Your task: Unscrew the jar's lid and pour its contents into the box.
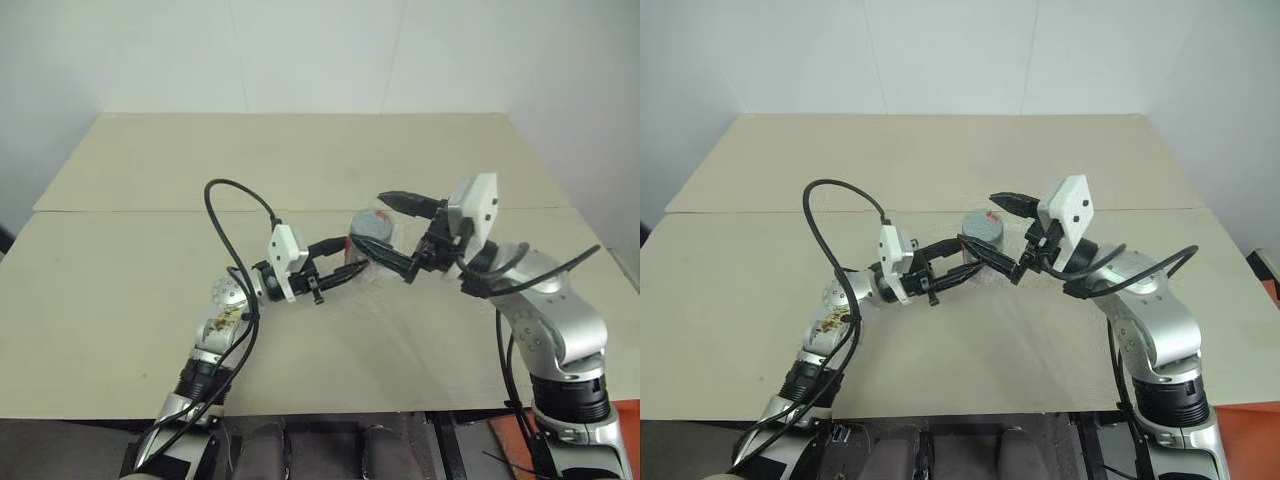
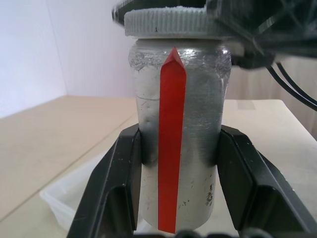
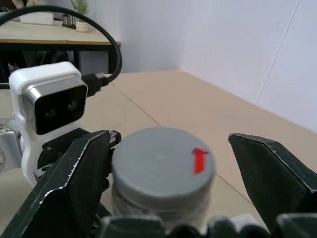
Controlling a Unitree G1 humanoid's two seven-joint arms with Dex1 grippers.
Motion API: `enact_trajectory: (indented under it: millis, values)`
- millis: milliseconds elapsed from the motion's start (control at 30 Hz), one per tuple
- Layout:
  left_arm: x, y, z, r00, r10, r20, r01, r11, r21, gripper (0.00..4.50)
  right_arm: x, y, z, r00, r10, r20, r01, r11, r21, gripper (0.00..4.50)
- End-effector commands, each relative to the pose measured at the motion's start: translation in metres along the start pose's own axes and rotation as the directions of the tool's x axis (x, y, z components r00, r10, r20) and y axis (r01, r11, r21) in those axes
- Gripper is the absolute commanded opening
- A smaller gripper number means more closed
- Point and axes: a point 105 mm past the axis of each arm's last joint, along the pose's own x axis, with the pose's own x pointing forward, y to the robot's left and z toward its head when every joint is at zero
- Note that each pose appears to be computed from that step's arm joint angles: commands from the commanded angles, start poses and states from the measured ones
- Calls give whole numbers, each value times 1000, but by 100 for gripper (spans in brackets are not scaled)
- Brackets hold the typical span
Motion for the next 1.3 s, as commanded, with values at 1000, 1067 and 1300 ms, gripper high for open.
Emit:
enact_trajectory:
  millis: [1000,1067,1300]
  values:
    - [-7,3,10,999,4,42,-4,1000,12,189,-11,-4,6,989,-128,70,129,992,-7,444]
    - [-7,4,10,999,2,43,-3,1000,12,189,-14,-5,5,988,-137,67,138,990,-11,444]
    - [-10,6,8,999,0,37,0,1000,11,189,-26,-11,4,986,-161,46,162,986,-31,444]
